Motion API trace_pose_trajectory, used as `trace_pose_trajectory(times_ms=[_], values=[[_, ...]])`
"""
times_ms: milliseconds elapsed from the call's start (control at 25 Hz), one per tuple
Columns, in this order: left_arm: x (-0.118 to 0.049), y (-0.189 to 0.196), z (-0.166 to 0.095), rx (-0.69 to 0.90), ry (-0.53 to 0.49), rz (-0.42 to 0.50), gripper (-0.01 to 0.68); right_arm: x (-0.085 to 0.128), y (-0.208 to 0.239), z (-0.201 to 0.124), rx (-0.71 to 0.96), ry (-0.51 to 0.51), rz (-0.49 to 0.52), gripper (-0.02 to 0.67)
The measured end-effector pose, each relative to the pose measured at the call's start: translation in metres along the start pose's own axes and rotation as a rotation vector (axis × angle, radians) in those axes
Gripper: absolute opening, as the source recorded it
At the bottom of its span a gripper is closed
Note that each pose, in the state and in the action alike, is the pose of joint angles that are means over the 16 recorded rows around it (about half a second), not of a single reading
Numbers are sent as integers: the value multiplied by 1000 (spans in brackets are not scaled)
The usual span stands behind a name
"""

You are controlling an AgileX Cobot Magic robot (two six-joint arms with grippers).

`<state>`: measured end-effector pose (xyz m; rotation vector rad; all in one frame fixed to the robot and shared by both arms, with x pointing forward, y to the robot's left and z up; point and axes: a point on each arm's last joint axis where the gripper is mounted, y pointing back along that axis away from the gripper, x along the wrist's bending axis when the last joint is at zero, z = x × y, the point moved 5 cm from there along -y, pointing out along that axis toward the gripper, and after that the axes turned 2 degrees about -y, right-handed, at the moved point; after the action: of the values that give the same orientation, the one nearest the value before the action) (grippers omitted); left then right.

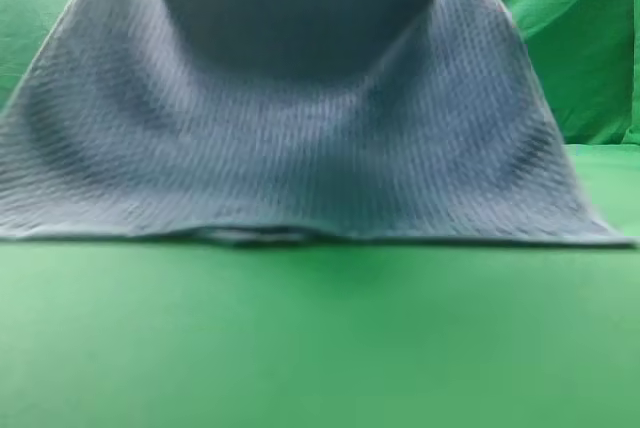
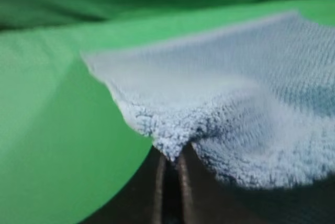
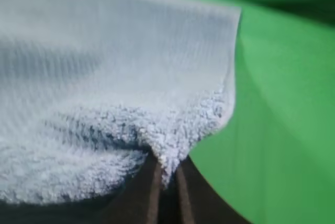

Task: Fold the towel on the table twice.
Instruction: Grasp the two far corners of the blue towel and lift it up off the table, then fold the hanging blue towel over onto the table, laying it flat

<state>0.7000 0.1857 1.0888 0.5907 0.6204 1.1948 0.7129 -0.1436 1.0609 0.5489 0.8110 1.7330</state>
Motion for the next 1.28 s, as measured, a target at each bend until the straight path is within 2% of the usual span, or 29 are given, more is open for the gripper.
trace_pose_trajectory(times_ms=[200,440,840,1280], values=[[-3,43,48,-211,-19,3,0,-5,51,56,-227,12,-19,0],[-4,59,65,-299,-31,13,0,-8,75,76,-317,28,-40,0],[-2,51,37,-184,-9,18,0,-14,64,37,-102,9,-81,0],[-14,94,-21,-99,49,-50,0,-11,107,-32,7,-63,-56,0]])
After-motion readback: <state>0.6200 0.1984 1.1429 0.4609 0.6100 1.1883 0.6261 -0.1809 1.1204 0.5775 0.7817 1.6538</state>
